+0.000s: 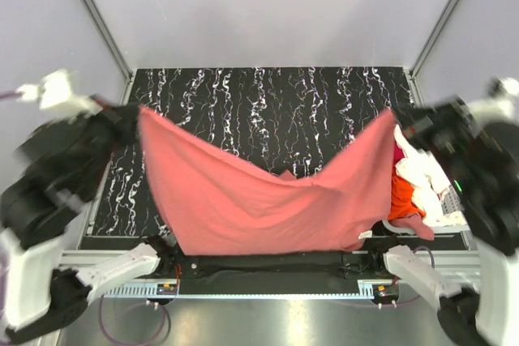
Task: Fold and stack the t-shirts
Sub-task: Flatten the tshirt out
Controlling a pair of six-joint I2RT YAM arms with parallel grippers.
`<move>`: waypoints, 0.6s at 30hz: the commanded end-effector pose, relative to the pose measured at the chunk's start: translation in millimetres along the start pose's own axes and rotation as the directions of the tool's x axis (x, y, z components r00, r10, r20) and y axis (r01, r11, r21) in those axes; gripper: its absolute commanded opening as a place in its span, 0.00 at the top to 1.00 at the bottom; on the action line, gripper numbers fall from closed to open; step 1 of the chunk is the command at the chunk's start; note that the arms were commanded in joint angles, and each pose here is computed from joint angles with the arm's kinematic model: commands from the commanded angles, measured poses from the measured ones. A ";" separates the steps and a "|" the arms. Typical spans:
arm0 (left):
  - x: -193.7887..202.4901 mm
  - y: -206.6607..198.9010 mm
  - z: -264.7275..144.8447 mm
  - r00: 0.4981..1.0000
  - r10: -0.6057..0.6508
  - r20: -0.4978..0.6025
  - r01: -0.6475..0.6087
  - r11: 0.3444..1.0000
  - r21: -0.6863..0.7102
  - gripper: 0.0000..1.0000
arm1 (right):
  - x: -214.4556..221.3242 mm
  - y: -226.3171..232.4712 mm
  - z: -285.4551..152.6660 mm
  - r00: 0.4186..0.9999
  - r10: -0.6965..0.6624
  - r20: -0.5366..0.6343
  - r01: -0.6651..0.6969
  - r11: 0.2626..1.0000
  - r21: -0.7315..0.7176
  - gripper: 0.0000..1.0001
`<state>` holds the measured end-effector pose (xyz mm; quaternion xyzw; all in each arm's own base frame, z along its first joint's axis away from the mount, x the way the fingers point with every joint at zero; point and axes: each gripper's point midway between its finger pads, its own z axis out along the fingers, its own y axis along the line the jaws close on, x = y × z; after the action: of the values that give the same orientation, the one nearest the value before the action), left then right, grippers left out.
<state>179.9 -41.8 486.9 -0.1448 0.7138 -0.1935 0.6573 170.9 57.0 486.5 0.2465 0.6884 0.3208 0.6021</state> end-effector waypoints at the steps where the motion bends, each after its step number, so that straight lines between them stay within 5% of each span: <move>1: 18.5 -17.1 82.3 0.983 0.185 -0.018 -0.185 0.971 -0.150 1.00 | 10.3 1.1 98.9 0.992 -0.121 -0.038 0.124 0.989 0.082 1.00; 8: -29.7 -13.4 184.3 0.994 0.098 0.058 -0.082 0.969 -0.232 1.00 | -16.8 24.3 229.8 0.948 -0.318 0.010 0.312 0.936 0.161 1.00; 18: -114.3 -21.0 118.3 0.956 0.019 0.292 0.026 0.988 -0.150 1.00 | -94.4 66.8 183.5 0.912 -0.349 0.214 0.319 0.934 0.162 1.00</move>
<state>368.8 -27.9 508.9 -0.2234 0.7140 -0.0535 0.6613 415.5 97.8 528.2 0.1783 0.7230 0.1546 0.6492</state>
